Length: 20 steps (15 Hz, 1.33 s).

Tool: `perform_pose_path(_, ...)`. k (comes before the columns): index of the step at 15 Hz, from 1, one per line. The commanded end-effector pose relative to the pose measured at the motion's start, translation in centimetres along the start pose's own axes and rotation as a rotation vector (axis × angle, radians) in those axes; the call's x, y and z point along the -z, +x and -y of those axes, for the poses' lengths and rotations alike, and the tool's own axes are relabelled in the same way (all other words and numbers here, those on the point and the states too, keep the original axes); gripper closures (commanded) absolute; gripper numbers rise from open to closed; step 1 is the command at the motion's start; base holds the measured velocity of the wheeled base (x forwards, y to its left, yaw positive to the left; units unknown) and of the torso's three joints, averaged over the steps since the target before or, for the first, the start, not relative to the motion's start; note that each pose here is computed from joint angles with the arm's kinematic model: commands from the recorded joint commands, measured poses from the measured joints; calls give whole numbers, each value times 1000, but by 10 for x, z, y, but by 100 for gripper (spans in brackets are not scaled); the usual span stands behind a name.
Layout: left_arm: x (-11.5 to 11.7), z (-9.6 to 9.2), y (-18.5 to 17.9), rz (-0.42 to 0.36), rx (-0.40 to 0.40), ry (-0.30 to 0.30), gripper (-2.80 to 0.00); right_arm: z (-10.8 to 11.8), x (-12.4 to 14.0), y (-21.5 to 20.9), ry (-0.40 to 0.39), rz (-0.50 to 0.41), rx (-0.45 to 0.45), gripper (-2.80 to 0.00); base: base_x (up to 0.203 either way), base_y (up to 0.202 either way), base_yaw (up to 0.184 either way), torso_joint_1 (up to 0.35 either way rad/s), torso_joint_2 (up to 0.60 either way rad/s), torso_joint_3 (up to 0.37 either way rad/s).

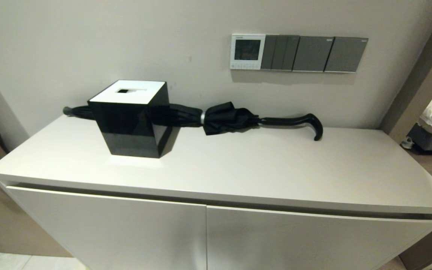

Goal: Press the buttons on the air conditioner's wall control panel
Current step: Turn on the central air conditioner

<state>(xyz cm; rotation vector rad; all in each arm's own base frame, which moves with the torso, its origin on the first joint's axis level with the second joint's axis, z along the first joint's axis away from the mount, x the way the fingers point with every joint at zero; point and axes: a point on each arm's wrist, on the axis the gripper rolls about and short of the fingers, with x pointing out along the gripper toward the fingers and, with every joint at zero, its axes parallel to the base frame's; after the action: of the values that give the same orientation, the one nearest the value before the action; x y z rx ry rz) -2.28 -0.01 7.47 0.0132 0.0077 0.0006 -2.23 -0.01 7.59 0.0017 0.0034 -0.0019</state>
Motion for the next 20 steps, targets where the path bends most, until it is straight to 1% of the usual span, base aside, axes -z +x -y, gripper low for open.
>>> perform_pose_path(1,0,0,0,-1,-1,1,0,0,1,0,0,-3,-2,0,0,0,0,0,0,0)
perform_pose_path(7,0,0,0,0,-1,1,0,0,1,0,-5,-3,-2,0,0,0,0,0,0,0)
perform_pose_path(10,0,0,0,0,-1,1,0,0,-3,-1,-13,15,-6,0,0,0,0,0,0,0)
perform_pose_path(12,0,0,0,0,-1,1,0,0,-30,-11,-13,88,-13,0,0,0,0,0,0,0)
perform_pose_path(14,0,0,0,0,-1,1,0,-1,-58,-28,-14,106,-39,0,0,0,0,0,0,0)
perform_pose_path(15,0,0,0,0,-1,1,0,-1,-72,-35,-15,104,-54,0,0,0,0,0,0,0)
perform_pose_path(16,0,0,0,0,-1,1,0,-1,-84,-32,-14,75,-63,0,0,0,0,0,0,0)
perform_pose_path(18,0,0,0,0,-1,1,0,-2,-113,-16,-11,24,-74,0,0,0,0,0,0,0)
perform_pose_path(20,0,0,0,0,-1,1,0,-2,-145,10,-4,-3,-79,0,0,0,0,0,0,0)
